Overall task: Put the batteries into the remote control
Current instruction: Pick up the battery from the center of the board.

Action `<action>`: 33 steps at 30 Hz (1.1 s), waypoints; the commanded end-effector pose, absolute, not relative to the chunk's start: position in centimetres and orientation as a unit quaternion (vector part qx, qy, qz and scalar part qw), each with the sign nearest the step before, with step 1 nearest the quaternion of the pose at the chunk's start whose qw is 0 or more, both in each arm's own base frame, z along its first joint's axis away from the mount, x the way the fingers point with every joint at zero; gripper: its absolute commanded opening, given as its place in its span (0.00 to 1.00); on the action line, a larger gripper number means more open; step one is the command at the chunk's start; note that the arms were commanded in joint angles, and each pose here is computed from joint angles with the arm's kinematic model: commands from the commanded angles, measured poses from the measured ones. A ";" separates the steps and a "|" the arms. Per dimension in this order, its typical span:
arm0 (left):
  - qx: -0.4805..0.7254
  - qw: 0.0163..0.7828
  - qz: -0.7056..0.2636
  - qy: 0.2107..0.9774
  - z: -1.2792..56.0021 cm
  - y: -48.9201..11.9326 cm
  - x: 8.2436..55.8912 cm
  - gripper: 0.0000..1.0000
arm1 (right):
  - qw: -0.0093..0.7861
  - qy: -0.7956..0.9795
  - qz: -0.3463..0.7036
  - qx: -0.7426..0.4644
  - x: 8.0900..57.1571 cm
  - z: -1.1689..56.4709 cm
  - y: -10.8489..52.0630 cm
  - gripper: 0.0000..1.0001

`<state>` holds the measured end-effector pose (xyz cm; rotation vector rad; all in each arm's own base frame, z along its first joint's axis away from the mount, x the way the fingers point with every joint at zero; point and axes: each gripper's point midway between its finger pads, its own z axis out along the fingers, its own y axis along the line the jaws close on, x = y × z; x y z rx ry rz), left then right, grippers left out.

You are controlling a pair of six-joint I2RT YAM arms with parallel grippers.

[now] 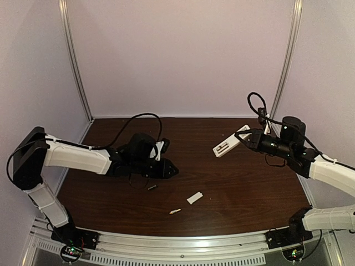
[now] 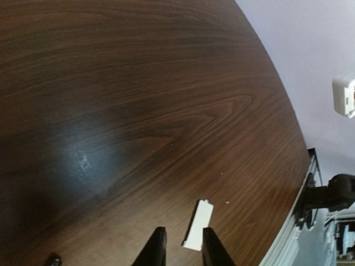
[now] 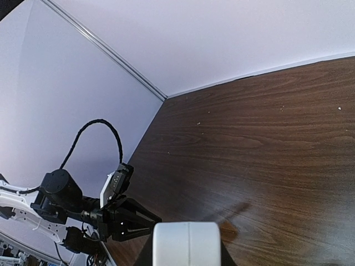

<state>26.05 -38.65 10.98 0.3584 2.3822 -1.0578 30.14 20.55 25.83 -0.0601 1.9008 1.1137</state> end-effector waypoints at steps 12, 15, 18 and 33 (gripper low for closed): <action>0.248 0.303 -0.192 0.900 13.1 -29.9 24.5 0.53 | 0.397 0.722 0.547 -0.148 24.4 26.8 23.2 0.00; 0.273 0.282 -0.168 0.904 12.4 -29.5 24.2 0.54 | 0.385 0.716 0.559 -0.164 23.6 27.0 23.5 0.00; 0.295 0.264 -0.155 0.905 11.8 -29.5 23.9 0.54 | 0.376 0.715 0.563 -0.173 23.1 27.0 23.6 0.00; 0.347 0.182 -0.085 0.916 7.5 -28.5 23.3 0.44 | 0.347 0.735 0.555 -0.176 22.5 24.8 23.6 0.00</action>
